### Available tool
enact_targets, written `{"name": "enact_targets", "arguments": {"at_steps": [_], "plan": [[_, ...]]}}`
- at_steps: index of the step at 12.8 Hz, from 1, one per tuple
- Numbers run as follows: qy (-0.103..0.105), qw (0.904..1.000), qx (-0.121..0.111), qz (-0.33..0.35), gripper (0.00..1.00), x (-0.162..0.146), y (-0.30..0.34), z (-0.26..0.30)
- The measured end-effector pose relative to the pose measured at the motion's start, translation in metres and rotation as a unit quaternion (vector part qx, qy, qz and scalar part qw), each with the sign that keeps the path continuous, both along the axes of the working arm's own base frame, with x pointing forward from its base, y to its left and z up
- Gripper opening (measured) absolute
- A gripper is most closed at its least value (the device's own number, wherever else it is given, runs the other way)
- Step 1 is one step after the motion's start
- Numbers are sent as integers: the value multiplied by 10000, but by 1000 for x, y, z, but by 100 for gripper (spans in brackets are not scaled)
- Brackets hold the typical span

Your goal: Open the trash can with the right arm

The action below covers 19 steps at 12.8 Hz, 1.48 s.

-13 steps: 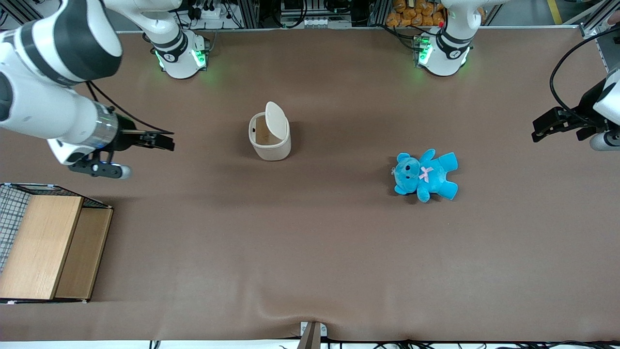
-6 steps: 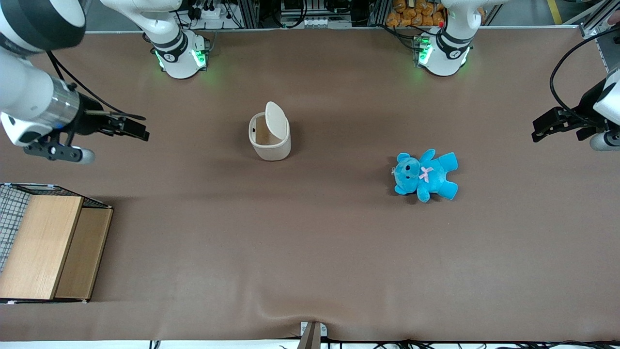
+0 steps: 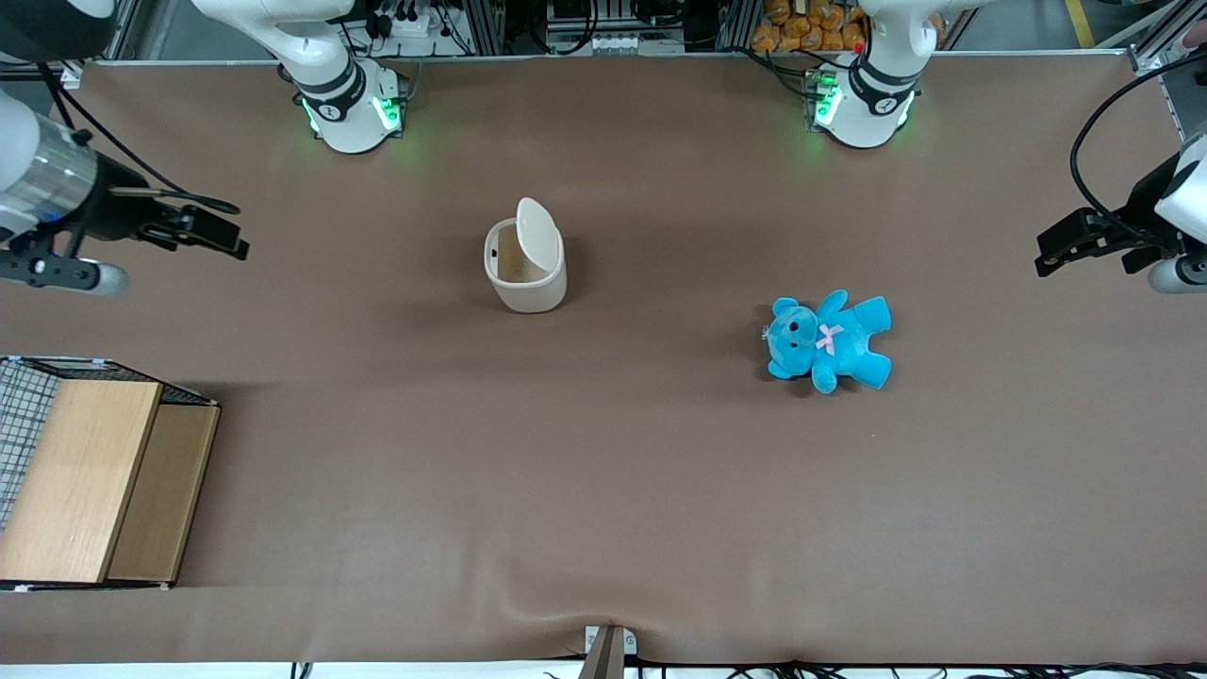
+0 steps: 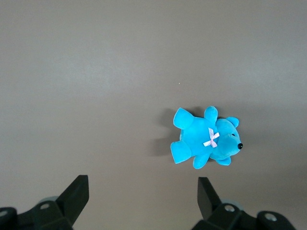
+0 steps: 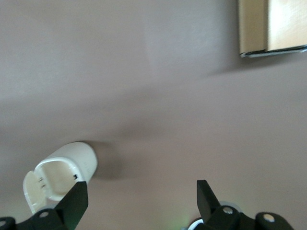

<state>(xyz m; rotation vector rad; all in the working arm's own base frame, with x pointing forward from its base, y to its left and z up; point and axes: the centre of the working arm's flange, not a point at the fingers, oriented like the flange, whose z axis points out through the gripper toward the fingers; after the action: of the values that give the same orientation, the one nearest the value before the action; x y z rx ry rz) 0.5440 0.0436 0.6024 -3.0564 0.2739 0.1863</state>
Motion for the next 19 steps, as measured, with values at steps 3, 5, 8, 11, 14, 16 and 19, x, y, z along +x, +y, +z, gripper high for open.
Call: {"name": "enact_targets", "arguments": {"at_steps": [3,5,8,11,14,16,19], "plan": [[-305,9990,-340,28,100,-11,-8,27],[-490,9982,-348,51,100,-25,-10,49],[-557,9978,-362,-13,100,-42,-22,58],[-717,9968,-326,139,100,-36,-46,53],[-760,9965,-318,168,100,-33,-55,48],[-796,9962,-322,172,100,-27,-55,45],[-809,9960,-326,172,100,-19,-55,42]]}}
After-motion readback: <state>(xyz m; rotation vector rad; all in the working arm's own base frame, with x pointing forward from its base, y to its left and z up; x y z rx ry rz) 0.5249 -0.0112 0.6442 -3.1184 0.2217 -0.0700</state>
